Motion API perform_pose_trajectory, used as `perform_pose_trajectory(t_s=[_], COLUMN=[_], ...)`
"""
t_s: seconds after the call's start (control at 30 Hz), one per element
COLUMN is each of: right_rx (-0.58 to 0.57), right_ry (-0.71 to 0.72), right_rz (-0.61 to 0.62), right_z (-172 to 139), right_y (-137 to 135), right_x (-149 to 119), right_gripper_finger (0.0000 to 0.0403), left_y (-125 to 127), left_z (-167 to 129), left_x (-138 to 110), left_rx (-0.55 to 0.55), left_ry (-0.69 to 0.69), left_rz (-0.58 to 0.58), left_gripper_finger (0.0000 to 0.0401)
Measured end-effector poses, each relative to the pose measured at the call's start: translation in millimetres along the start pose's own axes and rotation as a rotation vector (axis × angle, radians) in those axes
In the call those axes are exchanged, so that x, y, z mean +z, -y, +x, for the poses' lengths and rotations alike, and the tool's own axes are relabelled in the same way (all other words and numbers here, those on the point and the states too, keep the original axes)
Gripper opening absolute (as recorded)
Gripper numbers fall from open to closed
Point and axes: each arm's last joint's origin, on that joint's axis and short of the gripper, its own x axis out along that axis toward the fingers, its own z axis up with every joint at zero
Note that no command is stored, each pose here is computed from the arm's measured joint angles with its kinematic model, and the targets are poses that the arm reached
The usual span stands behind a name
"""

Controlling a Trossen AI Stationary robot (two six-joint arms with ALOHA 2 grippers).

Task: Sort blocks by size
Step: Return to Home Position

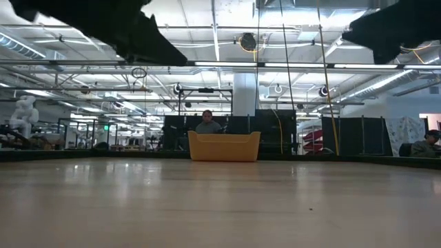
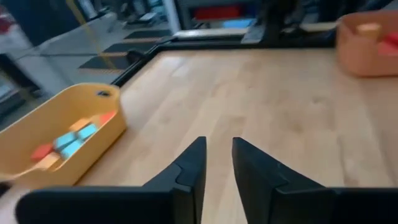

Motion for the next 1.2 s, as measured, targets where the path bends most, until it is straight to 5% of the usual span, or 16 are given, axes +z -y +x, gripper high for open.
perform_pose_trajectory(t_s=[0.1,0.47,0.8,1.2], right_rx=[-0.004,0.001,-0.042,0.019], right_ry=[0.038,0.087,0.105,0.106], right_rz=[0.024,0.097,0.099,0.106], right_z=[0,10,20,25], right_y=[6,24,42,54], right_x=[-12,-17,-16,-15], right_gripper_finger=[0.0144,0.0140,0.0081,0.0005], left_y=[-8,-43,-79,-96], left_z=[6,-7,-36,-28], left_x=[-4,14,29,-17], left_rx=[-0.061,-0.006,-0.049,-0.123], left_ry=[0.028,0.078,0.100,0.157], left_rz=[-0.005,0.031,0.023,-0.050], left_gripper_finger=[0.0065,0.0021,0.0004,0.0001])
